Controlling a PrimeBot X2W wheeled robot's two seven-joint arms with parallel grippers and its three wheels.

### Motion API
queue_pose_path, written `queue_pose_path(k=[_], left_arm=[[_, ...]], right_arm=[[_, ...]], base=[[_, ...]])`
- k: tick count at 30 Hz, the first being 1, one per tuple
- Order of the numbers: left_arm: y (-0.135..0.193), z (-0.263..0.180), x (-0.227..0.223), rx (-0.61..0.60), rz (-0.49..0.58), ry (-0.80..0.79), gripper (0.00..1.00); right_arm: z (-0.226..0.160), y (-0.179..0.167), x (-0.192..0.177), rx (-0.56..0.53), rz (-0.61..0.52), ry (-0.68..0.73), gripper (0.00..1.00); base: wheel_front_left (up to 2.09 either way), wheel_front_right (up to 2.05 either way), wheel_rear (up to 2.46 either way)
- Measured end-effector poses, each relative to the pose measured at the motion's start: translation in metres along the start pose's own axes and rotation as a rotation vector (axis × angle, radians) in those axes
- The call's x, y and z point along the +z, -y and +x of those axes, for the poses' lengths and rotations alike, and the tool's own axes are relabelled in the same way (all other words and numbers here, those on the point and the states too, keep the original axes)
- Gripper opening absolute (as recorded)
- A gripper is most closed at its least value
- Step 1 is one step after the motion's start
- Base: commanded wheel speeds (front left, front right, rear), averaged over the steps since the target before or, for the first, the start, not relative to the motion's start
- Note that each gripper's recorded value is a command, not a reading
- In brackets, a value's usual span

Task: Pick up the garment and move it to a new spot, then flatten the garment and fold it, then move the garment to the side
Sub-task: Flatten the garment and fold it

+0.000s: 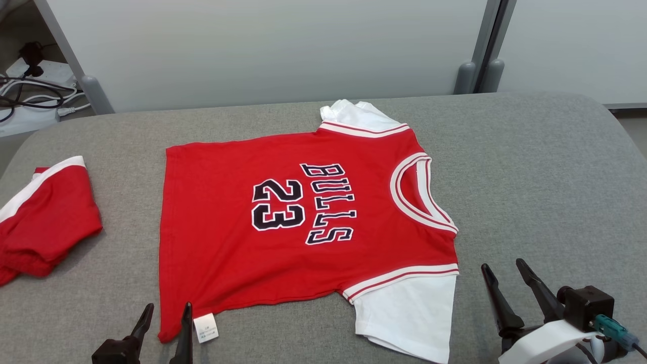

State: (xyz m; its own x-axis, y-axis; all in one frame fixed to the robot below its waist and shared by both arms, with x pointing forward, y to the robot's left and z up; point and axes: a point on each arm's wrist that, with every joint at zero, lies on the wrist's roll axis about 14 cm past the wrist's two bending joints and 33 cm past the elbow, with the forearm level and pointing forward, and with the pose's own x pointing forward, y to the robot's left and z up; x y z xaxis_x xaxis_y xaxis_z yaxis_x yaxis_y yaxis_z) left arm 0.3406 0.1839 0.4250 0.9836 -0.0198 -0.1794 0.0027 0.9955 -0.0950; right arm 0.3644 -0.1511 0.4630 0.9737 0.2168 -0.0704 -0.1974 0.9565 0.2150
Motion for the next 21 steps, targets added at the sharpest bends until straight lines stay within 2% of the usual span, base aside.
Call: queue_pose_path(k=[12, 21], left_arm=[[0.000, -0.002, -0.012, -0.002, 0.003, -0.038, 1.00], [0.001, -0.008, -0.055, -0.019, 0.049, -0.188, 1.00]], right_arm=[[-0.001, -0.004, -0.008, 0.014, -0.001, -0.027, 1.00], [-0.001, -0.006, -0.024, 0.022, -0.001, -0.077, 1.00]], base=[[0.00, 0.00, 0.00], [0.00, 0.00, 0.00]])
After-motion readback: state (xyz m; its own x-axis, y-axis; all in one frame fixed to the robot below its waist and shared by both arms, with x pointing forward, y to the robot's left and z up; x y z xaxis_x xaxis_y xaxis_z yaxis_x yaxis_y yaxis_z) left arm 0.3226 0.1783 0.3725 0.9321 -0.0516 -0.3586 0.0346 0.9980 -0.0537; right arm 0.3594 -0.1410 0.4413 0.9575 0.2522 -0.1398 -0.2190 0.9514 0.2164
